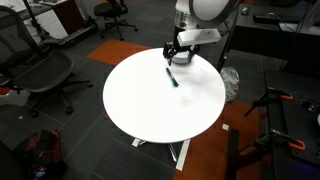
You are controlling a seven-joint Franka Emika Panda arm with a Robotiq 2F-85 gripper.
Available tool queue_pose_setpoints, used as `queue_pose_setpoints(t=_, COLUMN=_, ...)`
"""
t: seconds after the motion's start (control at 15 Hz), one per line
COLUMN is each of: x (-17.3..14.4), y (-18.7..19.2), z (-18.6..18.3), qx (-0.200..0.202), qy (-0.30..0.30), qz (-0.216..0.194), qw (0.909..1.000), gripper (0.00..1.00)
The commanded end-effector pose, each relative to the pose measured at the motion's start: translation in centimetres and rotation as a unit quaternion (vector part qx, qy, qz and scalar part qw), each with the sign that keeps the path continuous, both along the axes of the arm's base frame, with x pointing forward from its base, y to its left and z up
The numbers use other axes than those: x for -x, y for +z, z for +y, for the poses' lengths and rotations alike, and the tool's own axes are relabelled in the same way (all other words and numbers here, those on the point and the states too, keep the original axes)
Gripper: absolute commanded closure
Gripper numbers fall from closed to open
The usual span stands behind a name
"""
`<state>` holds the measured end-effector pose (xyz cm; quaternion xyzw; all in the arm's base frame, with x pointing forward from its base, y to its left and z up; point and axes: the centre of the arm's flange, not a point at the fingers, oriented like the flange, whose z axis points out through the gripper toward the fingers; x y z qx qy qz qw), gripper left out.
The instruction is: Put the marker in the bowl
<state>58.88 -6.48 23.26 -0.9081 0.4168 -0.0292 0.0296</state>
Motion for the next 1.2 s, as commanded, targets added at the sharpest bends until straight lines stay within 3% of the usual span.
queue_pose_setpoints(t=0.0, x=-2.5, y=-2.0, z=-0.4, qx=-0.002, qy=-0.008, qz=-0.007, qw=0.9999, gripper=0.00)
queue_pose_setpoints(t=1.13, x=-6.3, y=-9.0, z=-1.7, qx=0.015, qy=0.000, qz=0.009, qw=0.9999, gripper=0.00)
